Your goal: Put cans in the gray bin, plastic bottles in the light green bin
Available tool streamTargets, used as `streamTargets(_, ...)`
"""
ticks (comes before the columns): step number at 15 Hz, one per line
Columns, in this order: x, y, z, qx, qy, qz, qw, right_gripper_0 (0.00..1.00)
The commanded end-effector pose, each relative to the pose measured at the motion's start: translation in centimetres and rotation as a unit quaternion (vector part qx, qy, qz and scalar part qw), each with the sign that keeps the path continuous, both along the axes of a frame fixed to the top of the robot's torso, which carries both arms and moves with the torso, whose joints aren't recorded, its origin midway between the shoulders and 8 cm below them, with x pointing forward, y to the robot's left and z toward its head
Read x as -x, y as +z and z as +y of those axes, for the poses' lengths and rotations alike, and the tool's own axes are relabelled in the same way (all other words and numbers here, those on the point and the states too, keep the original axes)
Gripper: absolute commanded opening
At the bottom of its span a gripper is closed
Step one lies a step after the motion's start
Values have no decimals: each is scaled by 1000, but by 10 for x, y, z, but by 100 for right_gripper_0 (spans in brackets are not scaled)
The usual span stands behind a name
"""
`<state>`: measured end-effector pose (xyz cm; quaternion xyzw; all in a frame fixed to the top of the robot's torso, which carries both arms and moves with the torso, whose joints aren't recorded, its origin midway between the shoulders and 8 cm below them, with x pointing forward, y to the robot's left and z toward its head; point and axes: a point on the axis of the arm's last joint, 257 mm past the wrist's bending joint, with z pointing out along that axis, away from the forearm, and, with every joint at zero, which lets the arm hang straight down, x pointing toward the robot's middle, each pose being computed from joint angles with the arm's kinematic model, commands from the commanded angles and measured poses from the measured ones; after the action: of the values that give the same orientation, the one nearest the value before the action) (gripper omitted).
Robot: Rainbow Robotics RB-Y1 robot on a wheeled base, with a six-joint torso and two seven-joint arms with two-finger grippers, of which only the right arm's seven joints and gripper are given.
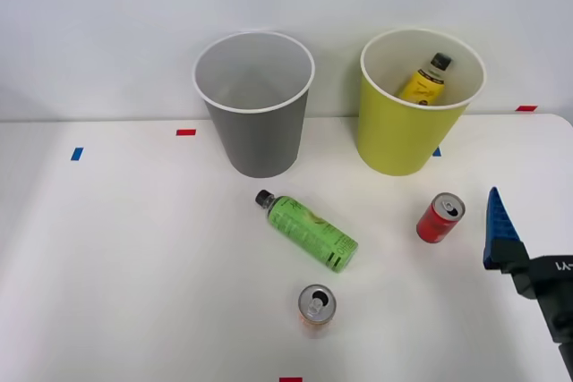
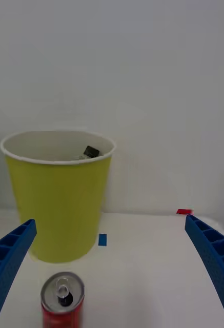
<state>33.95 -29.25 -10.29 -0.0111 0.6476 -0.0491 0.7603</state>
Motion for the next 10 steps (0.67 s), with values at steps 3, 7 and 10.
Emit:
streamTargets(3, 24, -34, -11, -22, -35, 45, 998, 100)
streamTargets(7, 41, -59, -20, -22, -51, 81, 995, 100)
streamTargets(10, 42, -89, -29, -29, -69, 104, 992, 100)
